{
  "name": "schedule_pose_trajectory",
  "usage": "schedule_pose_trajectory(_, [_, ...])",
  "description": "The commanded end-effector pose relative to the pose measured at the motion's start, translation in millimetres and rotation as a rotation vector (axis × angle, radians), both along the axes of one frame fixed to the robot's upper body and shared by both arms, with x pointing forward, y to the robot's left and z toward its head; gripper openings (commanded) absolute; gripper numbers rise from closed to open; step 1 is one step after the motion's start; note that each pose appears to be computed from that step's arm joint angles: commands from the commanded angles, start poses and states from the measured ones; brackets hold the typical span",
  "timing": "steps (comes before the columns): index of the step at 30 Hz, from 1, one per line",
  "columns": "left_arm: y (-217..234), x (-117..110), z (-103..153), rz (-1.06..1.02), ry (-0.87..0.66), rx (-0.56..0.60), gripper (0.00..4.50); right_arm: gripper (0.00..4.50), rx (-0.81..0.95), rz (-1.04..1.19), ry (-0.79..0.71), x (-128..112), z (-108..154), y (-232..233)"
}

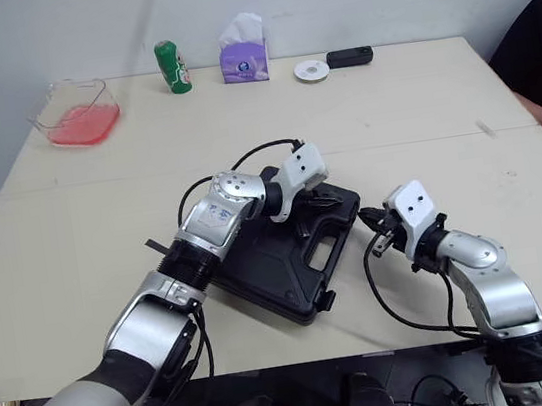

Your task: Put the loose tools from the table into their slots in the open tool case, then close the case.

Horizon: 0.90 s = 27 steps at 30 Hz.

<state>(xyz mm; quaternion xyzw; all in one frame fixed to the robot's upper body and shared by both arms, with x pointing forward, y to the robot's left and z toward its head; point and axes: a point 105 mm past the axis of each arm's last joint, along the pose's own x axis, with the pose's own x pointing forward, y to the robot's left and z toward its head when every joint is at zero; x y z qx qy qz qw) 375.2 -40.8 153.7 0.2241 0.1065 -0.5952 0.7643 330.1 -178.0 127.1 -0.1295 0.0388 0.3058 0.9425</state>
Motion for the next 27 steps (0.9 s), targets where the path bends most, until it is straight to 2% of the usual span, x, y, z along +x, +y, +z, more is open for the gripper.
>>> schedule_pose_trajectory(1, [26.8, -3.2, -69.2, 0.092, 0.156, 0.205, 0.04, 0.0, 0.045, 0.113, -0.046, -3.1, 19.3, 23.7])
schedule_pose_trajectory(12, [37.7, -0.8, -75.5, 0.117, 0.138, 0.218, 0.04, 0.0, 0.003, 0.114, -0.026, -3.9, 19.3, 21.6])
schedule_pose_trajectory(15, [32.2, 4.6, -53.6, 0.12, 0.063, 0.135, 0.04, 0.0, -0.029, 0.103, -0.016, -8.0, 18.3, 9.5])
schedule_pose_trajectory(16, [27.8, 4.5, -39.4, 0.115, 0.043, 0.067, 0.04, 0.0, -0.043, 0.1, -0.014, -10.9, 17.7, 4.3])
schedule_pose_trajectory(19, [21.7, -4.3, -6.9, 0.05, -0.008, -0.067, 0.04, 0.0, -0.069, 0.098, -0.022, -19.7, 17.9, -7.9])
schedule_pose_trajectory(21, [21.9, -9.3, 9.7, 0.012, -0.064, -0.117, 0.04, 0.0, -0.075, 0.098, -0.028, -25.5, 18.1, -14.6])
schedule_pose_trajectory(24, [20.0, -29.2, 50.8, -0.111, -0.175, -0.26, 0.04, 0.0, -0.087, 0.087, -0.043, -35.0, 17.8, -28.0])
schedule_pose_trajectory(27, [29.4, -63.6, 72.3, -0.284, -0.239, -0.296, 0.04, 0.0, -0.074, 0.144, -0.055, -49.0, 20.0, -31.3])
